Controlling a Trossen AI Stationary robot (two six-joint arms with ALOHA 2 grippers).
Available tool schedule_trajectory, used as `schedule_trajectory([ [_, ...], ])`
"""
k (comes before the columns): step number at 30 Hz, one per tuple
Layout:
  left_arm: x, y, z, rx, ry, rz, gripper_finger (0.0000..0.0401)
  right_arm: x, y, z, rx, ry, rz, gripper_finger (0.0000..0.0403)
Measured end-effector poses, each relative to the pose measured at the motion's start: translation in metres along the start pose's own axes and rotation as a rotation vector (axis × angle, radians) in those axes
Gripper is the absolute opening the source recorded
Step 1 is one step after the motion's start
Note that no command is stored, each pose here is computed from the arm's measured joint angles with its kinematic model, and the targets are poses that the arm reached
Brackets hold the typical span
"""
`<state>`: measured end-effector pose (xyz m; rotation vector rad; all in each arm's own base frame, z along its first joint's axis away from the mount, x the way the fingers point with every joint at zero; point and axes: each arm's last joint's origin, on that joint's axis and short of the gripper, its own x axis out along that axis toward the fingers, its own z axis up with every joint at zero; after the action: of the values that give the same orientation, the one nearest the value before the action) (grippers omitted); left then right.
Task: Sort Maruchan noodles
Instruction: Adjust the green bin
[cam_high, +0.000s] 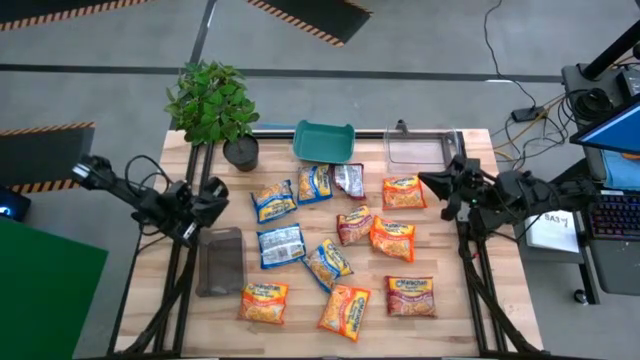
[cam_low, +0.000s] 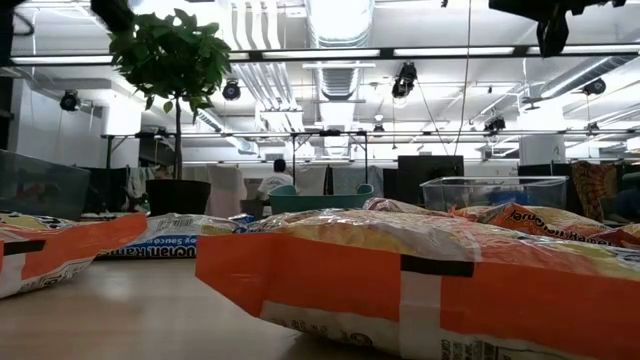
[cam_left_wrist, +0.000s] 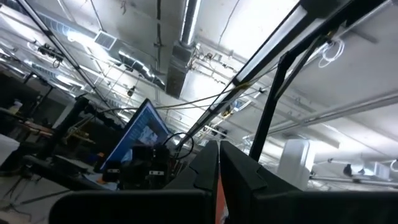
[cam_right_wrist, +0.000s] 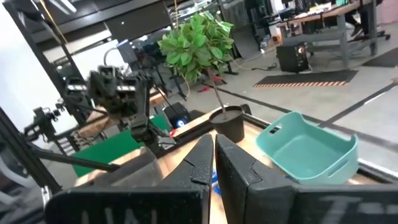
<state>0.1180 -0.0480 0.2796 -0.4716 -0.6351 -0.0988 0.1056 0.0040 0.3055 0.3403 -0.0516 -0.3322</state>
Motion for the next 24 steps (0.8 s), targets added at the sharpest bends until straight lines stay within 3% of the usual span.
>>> schedule_trajectory([
  [7,0.061,-0.027,-0.007,0.173,0.219,0.063,0.0000,-0.004,-0.001,0.006,-0.050,-0.040,-0.029,0.0009],
  [15,0.123,-0.042,-0.034,0.426,0.608,0.400,0.0000,-0.007,-0.001,0.012,-0.092,-0.064,-0.033,0.0009],
  [24,0.179,-0.049,-0.081,0.655,0.945,0.483,0.0000,-0.007,-0.001,0.012,-0.105,-0.065,-0.032,0.0009],
])
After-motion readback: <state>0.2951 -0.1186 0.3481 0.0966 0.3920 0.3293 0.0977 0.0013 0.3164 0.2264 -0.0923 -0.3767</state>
